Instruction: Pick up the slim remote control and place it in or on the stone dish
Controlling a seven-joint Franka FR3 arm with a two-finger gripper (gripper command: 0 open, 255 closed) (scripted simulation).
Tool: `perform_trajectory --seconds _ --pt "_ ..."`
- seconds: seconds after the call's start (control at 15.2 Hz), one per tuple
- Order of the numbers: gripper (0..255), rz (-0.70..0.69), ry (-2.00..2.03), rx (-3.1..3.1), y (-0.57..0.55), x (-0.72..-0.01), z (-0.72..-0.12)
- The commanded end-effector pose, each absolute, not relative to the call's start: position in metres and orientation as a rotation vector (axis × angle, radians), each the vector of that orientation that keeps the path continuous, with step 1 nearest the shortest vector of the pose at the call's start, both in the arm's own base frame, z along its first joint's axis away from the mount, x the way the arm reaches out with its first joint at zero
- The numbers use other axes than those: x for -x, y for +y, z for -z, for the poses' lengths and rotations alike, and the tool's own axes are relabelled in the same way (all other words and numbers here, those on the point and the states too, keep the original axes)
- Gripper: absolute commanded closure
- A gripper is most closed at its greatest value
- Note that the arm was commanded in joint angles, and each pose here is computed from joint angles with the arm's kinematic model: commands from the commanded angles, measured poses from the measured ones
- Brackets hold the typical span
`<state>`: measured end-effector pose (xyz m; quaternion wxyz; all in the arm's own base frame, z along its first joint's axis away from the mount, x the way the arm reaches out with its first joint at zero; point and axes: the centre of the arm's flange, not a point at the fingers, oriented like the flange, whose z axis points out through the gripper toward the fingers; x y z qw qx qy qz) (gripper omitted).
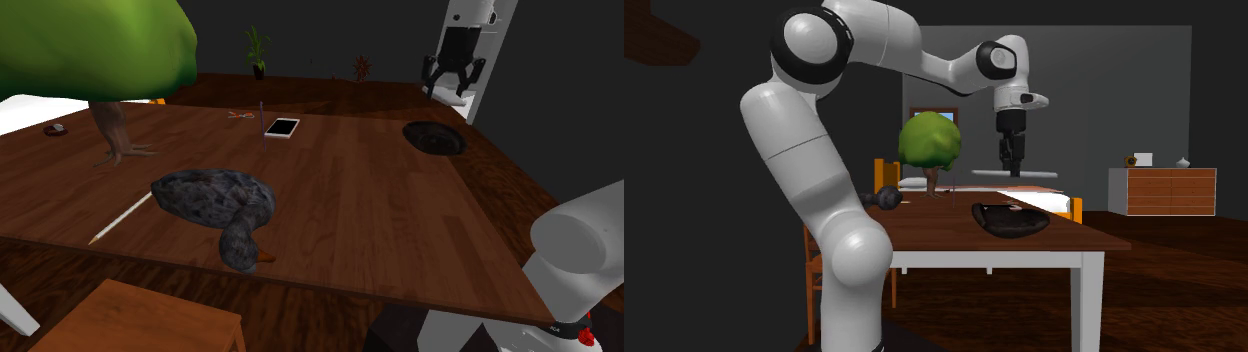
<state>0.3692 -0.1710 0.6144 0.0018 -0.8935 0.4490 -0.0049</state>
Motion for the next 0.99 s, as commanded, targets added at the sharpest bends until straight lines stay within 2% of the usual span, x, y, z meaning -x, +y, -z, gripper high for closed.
perform_trajectory --seconds 0.0,0.59,0.92 --pt "255 0.016 1.409 2.804 -0.172 -0.369 -0.604" --pt "255 0.016 1.409 2.804 -0.172 -0.369 -0.558" --pt "255 0.016 1.409 2.804 -0.172 -0.369 -0.558"
